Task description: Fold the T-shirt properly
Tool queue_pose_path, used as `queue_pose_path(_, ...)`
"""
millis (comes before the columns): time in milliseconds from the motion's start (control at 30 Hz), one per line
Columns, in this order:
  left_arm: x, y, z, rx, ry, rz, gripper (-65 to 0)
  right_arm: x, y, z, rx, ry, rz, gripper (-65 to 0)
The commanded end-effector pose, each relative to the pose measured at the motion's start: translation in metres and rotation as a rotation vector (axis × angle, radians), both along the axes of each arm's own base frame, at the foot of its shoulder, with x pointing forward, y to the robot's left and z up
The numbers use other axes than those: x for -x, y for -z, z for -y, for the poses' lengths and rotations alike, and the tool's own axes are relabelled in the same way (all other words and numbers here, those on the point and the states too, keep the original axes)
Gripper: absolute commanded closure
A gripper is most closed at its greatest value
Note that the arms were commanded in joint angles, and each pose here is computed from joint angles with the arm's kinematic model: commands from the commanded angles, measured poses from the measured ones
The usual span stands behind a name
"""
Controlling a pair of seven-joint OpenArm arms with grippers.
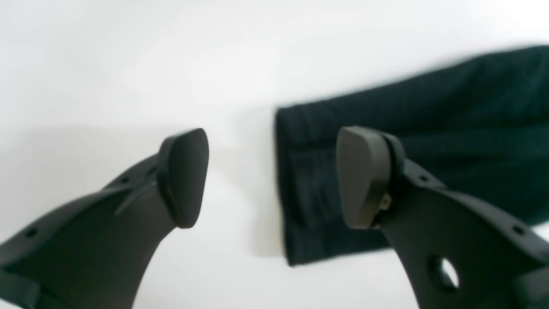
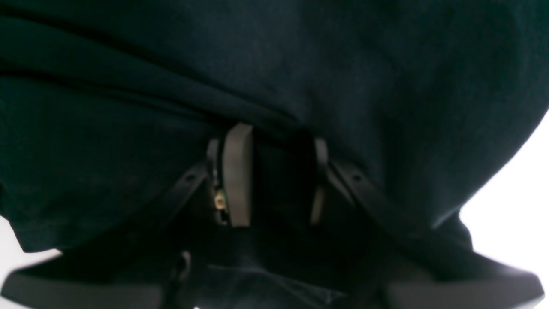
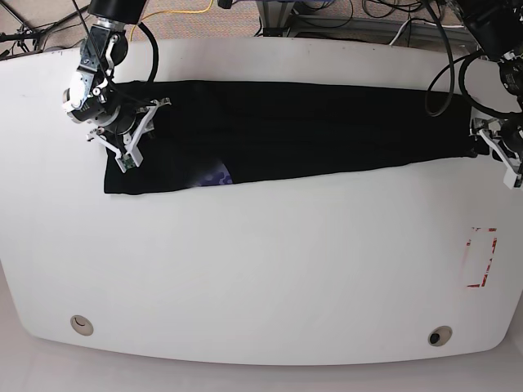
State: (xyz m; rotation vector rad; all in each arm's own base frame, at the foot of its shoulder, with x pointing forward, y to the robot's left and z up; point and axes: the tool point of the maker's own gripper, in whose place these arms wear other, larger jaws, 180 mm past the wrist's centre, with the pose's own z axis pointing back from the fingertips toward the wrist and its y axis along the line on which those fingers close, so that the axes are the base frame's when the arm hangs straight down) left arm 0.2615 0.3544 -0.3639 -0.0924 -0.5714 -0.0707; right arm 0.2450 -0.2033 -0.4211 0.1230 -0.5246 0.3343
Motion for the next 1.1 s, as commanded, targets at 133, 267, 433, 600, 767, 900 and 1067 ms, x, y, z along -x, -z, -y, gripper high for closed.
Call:
queue_pose_path(133, 0.006, 0.014, -0.002, 0.087, -0.025, -0.027, -43.6, 0.006, 0.003, 0.008, 0.044, 0.006, -0.038, -17.3)
queue_pose_path(267, 0.012, 0.024, -0.001, 0.114, -0.039, -0.053, -43.6, 0.006, 0.004, 0.007, 0.043, 0.006, -0.039, -17.3)
queue_pose_path(433, 0.019, 0.037, 0.0, 0.142, -0.055, -0.091, -43.5, 0.006, 0.003, 0.007, 0.043, 0.006, -0.038, -17.3)
queue_pose_path(600, 0.023, 0.049, 0.011, 0.158, -0.028, -0.135, -43.3, 0.006, 0.004, 0.007, 0.043, 0.006, -0.039, -17.3)
queue_pose_path(767, 0.032, 0.061, 0.025, 0.168, 0.01, -0.175, -40.3, 0.005, 0.003, 0.007, 0.043, 0.006, -0.036, -17.3)
queue_pose_path(900, 0.037, 0.064, 0.029, 0.168, 0.019, -0.187, -28.7, 0.005, 0.003, 0.007, 0.041, 0.006, -0.035, -17.3)
queue_pose_path(1067, 0.043, 0.067, 0.036, 0.161, 0.046, -0.206, -21.1, 0.005, 0.003, 0.007, 0.041, 0.006, -0.035, -17.3)
